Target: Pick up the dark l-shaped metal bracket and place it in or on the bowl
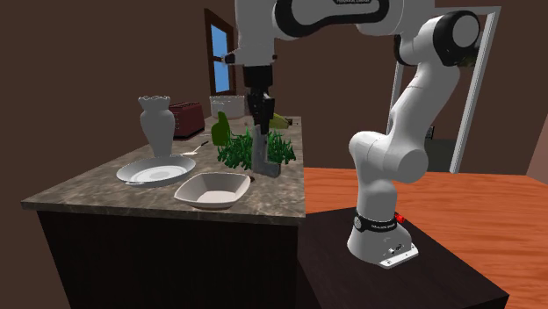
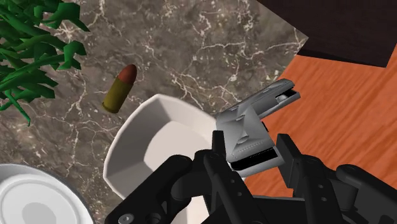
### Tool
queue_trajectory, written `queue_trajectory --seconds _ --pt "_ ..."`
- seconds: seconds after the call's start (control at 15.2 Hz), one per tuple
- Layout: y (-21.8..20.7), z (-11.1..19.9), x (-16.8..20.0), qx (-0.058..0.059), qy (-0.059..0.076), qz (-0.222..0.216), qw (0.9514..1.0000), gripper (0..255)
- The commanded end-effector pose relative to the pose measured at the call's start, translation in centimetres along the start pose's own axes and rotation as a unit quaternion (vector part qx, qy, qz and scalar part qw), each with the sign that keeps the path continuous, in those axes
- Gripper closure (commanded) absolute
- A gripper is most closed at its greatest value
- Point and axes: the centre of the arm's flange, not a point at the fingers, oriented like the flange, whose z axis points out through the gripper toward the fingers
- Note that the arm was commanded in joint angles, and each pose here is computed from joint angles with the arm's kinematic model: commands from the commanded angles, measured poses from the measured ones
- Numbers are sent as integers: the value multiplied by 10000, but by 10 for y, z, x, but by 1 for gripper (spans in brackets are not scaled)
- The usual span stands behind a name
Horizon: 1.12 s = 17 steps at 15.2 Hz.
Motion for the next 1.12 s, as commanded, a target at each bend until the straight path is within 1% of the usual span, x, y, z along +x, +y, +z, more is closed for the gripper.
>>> queue_trajectory --seconds 0.0,0.07,0.86,0.92,1.06 --pt "1 -11 -1 0 -1 0 10000 255" --pt "1 -12 -1 0 -1 0 10000 255" --pt "95 -70 113 0 -1 0 10000 255" --pt "107 -77 127 0 -1 0 10000 255" --pt "107 -67 128 0 -1 0 10000 255"
